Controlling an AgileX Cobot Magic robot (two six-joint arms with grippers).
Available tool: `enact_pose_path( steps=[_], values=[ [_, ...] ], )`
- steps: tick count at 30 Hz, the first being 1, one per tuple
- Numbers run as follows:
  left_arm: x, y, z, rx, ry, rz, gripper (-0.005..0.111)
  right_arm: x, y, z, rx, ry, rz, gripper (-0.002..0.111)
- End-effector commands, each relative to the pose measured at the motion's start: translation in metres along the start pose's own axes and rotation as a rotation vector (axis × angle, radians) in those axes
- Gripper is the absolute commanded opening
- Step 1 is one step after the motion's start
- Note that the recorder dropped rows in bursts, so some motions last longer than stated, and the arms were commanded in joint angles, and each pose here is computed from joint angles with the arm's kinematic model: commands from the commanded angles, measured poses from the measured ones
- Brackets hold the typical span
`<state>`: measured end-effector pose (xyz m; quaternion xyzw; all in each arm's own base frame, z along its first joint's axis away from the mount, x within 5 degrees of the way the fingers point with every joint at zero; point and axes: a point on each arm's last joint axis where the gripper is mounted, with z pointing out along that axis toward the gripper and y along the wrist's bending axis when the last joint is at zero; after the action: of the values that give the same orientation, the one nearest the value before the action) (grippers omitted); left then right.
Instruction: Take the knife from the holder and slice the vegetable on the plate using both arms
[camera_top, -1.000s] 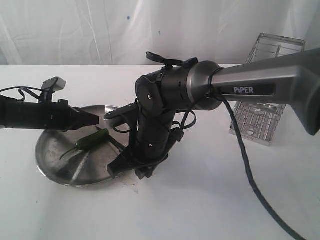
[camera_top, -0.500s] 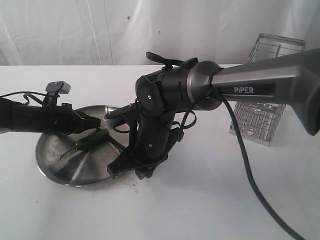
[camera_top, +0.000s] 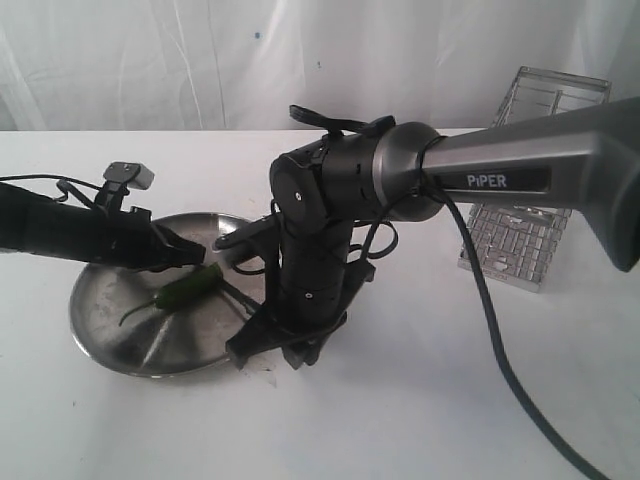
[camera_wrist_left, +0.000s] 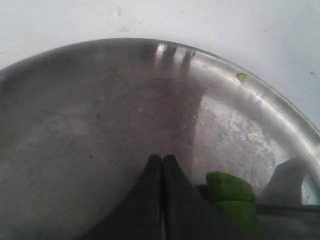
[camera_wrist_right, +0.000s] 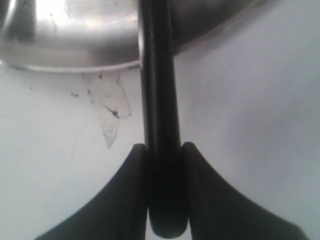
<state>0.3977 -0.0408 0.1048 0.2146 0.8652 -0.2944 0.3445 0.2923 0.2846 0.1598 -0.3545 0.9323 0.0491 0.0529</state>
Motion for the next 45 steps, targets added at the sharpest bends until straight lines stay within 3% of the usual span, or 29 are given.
enact_pose_path(
  steps=[1,8,13,19,25,30,33,39,45],
  values=[
    [0.021,-0.005,0.011,0.009,0.134,0.064,0.0,0.008,-0.005,-0.003,0.051,0.095,-0.035,0.0],
    [0.014,-0.004,0.009,-0.01,0.089,0.018,0.0,0.01,-0.005,-0.003,0.052,0.114,-0.034,0.0],
    [-0.019,-0.008,-0.01,-0.014,-0.05,-0.024,0.0,0.01,-0.005,-0.003,0.052,0.12,-0.026,0.0],
    [-0.054,-0.025,-0.046,0.002,-0.177,-0.099,0.0,0.009,-0.005,-0.003,0.053,0.11,-0.004,0.0],
    [-0.061,-0.048,-0.068,0.042,-0.212,-0.091,0.0,0.005,-0.005,-0.006,0.052,0.05,0.021,0.0],
    [-0.042,-0.073,-0.094,-0.032,-0.203,-0.167,0.0,-0.003,-0.003,-0.036,0.041,-0.114,0.069,0.0],
    [-0.029,-0.091,-0.114,-0.079,-0.213,-0.228,0.0,0.003,-0.002,-0.051,0.04,-0.104,0.103,0.0],
    [0.002,-0.141,-0.155,-0.085,-0.225,-0.189,0.0,0.048,0.018,-0.077,0.007,-0.071,0.137,0.0],
    [0.035,-0.162,-0.171,-0.128,-0.243,-0.223,0.0,0.085,0.032,-0.093,-0.008,-0.084,0.164,0.0]
  ],
)
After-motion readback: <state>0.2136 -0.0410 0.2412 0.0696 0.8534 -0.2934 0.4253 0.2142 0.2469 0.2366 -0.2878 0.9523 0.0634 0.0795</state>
